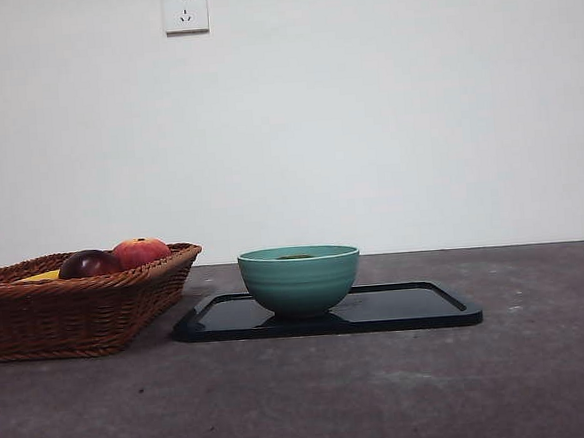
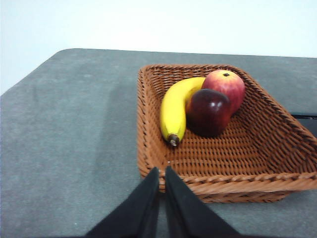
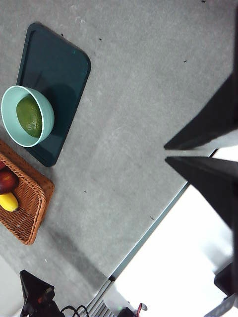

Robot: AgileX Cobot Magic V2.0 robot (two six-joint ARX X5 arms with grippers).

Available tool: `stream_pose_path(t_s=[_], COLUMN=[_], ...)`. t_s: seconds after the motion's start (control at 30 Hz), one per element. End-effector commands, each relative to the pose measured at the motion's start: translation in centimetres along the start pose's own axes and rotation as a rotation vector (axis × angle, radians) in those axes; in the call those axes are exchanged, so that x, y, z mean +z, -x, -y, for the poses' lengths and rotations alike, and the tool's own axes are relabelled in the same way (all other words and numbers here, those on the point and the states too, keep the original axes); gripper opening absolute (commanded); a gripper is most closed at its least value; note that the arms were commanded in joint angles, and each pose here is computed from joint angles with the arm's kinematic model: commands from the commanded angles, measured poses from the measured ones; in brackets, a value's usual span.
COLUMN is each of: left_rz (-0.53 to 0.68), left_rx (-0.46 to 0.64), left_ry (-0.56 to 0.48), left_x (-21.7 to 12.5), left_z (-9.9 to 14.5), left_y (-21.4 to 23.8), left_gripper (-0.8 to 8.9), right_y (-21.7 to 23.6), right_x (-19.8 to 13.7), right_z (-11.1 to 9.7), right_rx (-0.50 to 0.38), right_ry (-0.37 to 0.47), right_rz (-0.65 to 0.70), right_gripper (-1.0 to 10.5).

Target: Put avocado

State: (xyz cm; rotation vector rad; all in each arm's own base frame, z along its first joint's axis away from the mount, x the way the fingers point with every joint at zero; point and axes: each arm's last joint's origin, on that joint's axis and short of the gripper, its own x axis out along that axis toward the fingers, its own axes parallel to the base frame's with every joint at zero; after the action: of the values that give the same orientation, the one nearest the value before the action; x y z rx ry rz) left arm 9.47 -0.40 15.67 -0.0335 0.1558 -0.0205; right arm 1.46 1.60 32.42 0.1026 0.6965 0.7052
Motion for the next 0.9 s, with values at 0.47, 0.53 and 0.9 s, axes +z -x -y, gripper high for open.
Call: stream_pose_path(t_s=[0.47,0.53,0.9], left_rz=[-0.024,-0.023,-0.023], left_rx=[0.017,0.017,0.017], left_ry=[0.002,0.002,0.002], left_x=[-0.75,-0.74,-0.74], left_z=[-0.2,-0.2,-0.2], left_y=[-0.21,-0.21,-0.21], left_gripper=[0.19,0.19,0.19], right_y=[0.08,0.08,0.09], right_x=[0.17,0.17,0.17], right_z=[-0.1,-0.1,-0.09], right_rx=[0.015,0.015,0.011], right_ry=[-0.002,-0.002,-0.005], right_rz=[0.008,0.008,0.01], right_gripper=[0.2,0.2,0.2])
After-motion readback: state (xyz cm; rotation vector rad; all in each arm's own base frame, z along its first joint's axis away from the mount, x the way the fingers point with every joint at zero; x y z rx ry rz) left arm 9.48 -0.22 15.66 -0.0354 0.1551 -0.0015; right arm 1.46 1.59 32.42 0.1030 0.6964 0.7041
